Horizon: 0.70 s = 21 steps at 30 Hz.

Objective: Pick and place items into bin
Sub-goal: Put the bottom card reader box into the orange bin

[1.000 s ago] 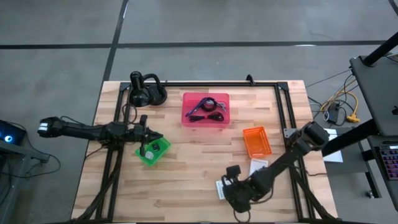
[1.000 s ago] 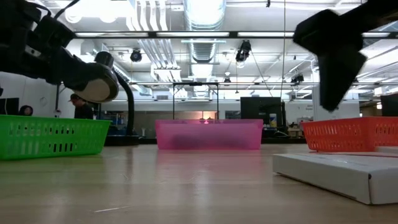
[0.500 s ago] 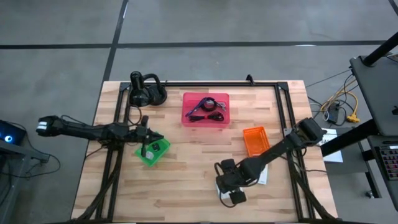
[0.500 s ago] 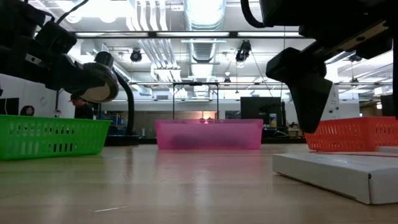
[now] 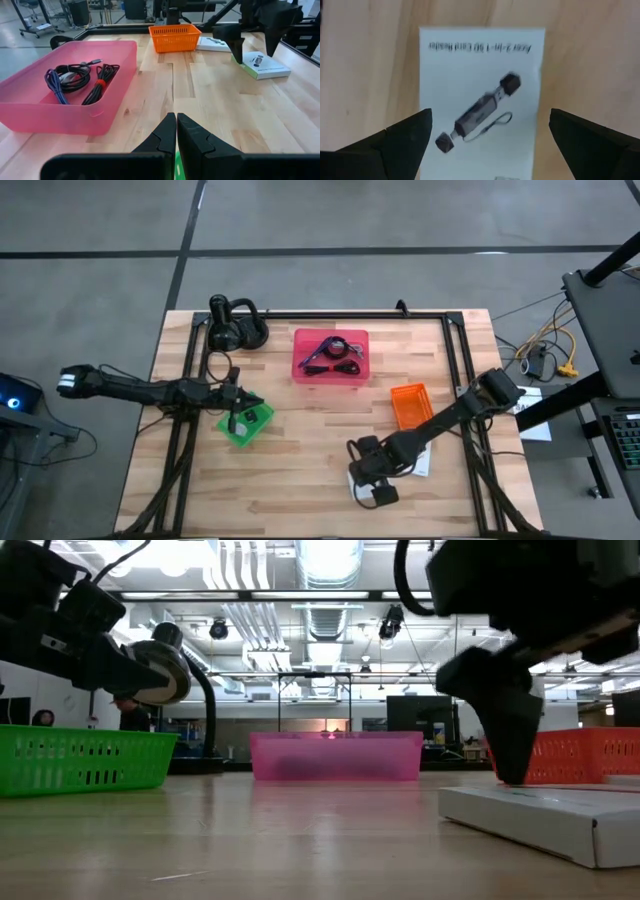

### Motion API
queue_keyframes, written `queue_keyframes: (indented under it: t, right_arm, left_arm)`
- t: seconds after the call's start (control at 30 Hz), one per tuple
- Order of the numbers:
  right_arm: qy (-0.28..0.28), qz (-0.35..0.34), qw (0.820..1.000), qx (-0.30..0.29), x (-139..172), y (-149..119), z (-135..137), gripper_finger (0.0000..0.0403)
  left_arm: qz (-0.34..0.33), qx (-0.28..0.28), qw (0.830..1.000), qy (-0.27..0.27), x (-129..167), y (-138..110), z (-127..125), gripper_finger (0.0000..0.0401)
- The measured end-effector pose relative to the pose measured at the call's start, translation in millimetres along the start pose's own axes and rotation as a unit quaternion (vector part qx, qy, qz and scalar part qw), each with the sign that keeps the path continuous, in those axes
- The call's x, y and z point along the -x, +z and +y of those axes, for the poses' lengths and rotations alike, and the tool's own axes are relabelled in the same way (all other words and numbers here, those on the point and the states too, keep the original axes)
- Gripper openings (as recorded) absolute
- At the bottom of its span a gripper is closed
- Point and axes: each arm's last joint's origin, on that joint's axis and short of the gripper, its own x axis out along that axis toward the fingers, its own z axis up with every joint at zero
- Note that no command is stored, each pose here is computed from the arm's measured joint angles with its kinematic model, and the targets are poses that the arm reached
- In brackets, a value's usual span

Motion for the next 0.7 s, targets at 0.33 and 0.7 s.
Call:
queue_keyframes:
  t: [0.33,0.7]
  right_arm:
    - [0.014,0.014,1.000,-0.012,-8.9,-10.5,0.7,0.0384]
    - [0.013,0.014,0.999,-0.034,-18.5,-22.1,-4.1,0.0383]
  left_arm:
    - [0.000,0.000,1.000,0.000,0.0,0.1,0.0,0.0000]
    - [-0.001,0.000,1.000,0.000,0.0,0.1,0.0,0.0000]
